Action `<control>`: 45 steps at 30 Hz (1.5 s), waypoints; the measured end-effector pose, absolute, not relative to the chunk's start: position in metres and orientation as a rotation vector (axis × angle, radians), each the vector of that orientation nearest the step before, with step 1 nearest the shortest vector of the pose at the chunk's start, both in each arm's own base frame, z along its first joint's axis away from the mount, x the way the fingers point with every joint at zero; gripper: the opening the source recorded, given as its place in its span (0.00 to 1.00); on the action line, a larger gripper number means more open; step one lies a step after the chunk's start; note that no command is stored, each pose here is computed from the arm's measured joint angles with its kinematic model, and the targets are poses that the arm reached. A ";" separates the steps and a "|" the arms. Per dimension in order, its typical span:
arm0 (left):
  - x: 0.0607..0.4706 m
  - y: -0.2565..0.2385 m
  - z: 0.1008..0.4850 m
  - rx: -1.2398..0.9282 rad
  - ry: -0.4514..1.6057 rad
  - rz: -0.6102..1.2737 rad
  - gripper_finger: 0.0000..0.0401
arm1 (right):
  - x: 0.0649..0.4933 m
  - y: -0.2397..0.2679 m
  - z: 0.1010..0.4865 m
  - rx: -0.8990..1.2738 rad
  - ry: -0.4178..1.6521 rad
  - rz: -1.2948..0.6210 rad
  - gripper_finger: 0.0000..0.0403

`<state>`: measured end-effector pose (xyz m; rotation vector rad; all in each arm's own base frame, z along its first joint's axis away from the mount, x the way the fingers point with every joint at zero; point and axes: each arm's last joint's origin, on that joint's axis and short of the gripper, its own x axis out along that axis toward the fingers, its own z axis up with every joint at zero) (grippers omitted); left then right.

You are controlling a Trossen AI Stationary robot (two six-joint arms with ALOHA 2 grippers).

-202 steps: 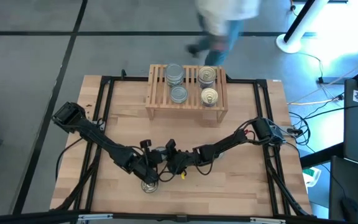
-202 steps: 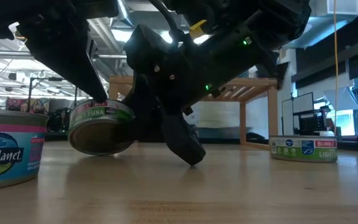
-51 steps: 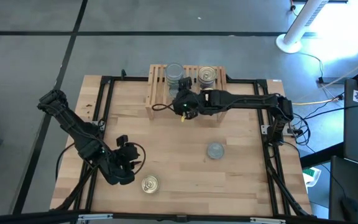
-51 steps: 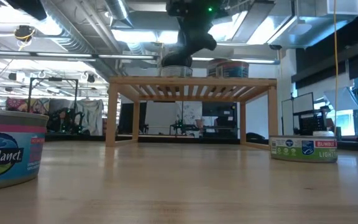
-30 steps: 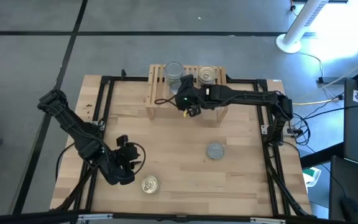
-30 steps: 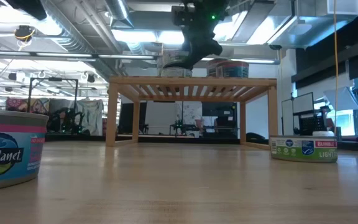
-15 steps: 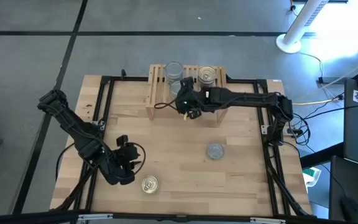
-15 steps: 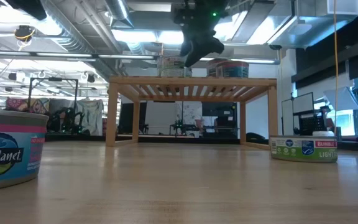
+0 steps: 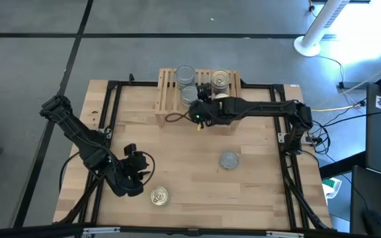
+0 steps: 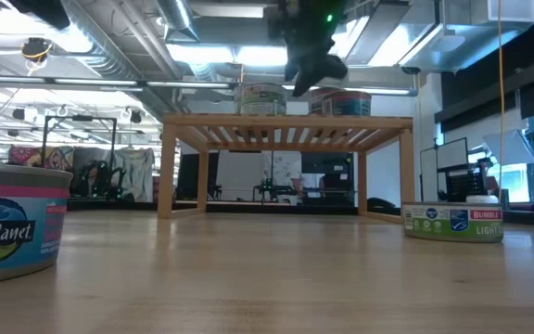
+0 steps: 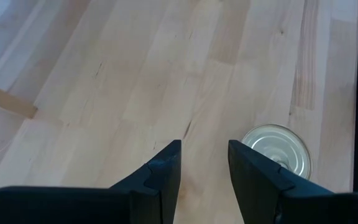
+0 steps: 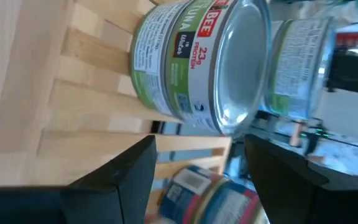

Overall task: Stack canned seafood by type on shelf
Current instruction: Stack the blue pink tuna can on top of the blue pink tuna can on the shelf

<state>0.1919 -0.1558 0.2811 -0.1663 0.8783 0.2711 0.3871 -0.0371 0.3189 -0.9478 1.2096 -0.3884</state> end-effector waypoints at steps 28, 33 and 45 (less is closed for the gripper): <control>0.247 -0.189 0.275 -0.064 0.624 0.015 0.32 | 0.279 0.136 0.355 -0.292 1.137 -0.090 0.60; 0.265 -0.195 0.268 -0.118 0.606 -0.078 0.32 | 0.259 0.169 0.352 -0.366 1.082 -0.092 0.60; 0.269 -0.226 0.230 -0.303 0.811 -0.255 0.32 | 0.251 0.214 0.319 -0.298 0.900 -0.054 0.60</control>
